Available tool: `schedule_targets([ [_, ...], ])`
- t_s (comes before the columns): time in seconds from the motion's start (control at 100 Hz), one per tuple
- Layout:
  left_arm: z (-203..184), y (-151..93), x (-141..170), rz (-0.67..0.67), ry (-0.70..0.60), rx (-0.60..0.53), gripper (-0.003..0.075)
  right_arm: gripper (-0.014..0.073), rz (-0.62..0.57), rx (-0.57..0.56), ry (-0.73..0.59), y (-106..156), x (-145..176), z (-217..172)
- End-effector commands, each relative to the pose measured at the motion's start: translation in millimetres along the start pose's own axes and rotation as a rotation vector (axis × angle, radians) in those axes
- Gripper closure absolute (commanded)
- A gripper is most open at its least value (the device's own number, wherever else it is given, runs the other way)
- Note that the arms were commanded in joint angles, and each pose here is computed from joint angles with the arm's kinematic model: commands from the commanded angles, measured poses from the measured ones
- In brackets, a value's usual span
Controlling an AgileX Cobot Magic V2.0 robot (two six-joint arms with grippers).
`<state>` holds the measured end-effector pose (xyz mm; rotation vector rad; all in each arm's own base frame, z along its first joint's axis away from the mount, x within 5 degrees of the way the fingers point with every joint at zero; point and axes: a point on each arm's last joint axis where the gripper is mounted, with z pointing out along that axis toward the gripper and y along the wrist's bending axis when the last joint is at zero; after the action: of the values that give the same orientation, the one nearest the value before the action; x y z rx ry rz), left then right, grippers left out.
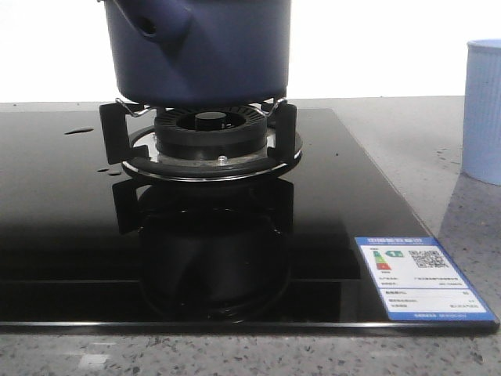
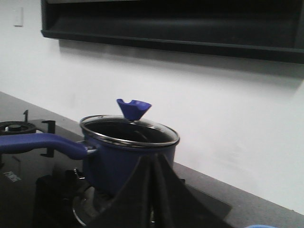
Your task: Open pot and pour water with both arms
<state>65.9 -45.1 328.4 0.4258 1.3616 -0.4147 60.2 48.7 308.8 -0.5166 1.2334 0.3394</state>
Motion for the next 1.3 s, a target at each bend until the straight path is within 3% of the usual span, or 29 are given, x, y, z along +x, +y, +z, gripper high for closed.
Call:
schedule_targets([
  [0.0,-5.2,-1.0,-0.4,-0.035,-0.029,-0.009,0.0739,0.0662,0.015,-0.032,-0.039,1.8,-8.6,1.6],
  [0.76,-6.8,0.9,9.5,-0.036,-0.009,-0.036,0.0739,0.0662,0.015,-0.032,-0.039,1.8,-8.6,1.6],
  [0.89,-6.9,3.0,11.9,0.028,0.019,-0.059,0.0739,0.0662,0.015,-0.032,-0.039,1.8,-8.6,1.6],
  [0.98,-7.6,7.5,16.9,0.055,0.084,-0.107,0.0739,0.0662,0.015,-0.032,-0.039,1.8,-8.6,1.6],
  [1.11,-10.3,17.9,24.7,-0.017,0.166,-0.228,0.0739,0.0662,0.015,-0.032,-0.039,1.8,-8.6,1.6],
  [1.29,-13.4,26.6,41.2,0.067,0.19,-0.32,0.0739,0.0662,0.015,-0.03,-0.039,1.6,-8.6,1.6],
])
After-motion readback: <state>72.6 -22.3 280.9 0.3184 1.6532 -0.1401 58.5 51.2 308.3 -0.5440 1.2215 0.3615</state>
